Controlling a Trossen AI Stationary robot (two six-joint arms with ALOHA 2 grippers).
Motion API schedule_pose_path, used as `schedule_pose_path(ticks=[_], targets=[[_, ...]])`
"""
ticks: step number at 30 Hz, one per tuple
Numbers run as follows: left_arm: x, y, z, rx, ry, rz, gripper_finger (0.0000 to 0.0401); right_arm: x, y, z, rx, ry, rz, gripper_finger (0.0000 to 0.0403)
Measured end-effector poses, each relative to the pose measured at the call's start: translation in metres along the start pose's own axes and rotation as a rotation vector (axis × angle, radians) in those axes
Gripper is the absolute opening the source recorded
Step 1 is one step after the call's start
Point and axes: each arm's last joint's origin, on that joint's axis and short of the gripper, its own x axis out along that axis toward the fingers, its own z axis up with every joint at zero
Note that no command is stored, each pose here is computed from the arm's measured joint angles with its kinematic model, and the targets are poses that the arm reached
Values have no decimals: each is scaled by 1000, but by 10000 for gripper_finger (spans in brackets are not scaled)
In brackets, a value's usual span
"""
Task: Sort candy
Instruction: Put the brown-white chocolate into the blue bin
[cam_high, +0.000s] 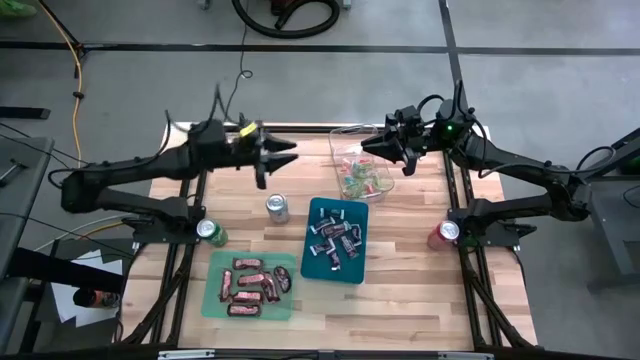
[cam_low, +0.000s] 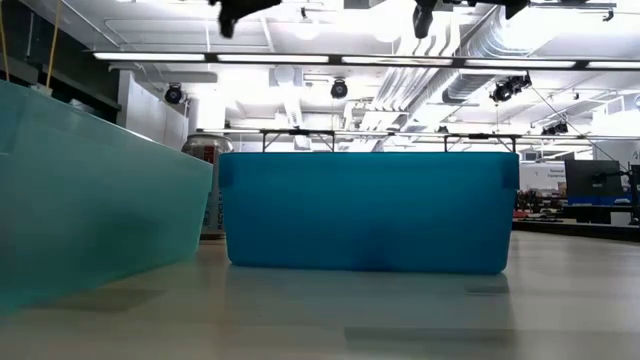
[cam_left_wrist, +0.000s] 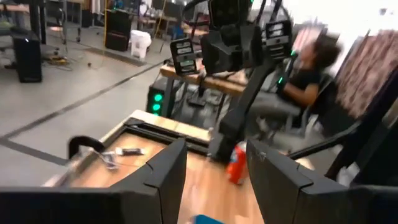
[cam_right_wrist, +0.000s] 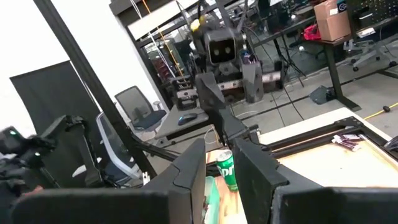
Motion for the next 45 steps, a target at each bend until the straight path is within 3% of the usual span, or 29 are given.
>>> schedule_pose_path(ticks=[9, 16, 35, 40, 45], targets=[[-22, -12, -52, -204, -121, -41, 152, 0, 0, 0, 0, -8, -17, 75], [-24, -29, -50, -185, -193, -96, 152, 0, 0, 0, 0, -8, -16, 75], [-30, -29, -44, -209, -228, -93, 152, 8, 10, -5, 39, -2, -2, 75], [-32, -29, -44, -207, -227, -108, 152, 16, 17, -11, 54, -51, -161, 75], [-34, -30, -42, -207, -232, -119, 152, 20, 6, -15, 90, -153, -461, 75]])
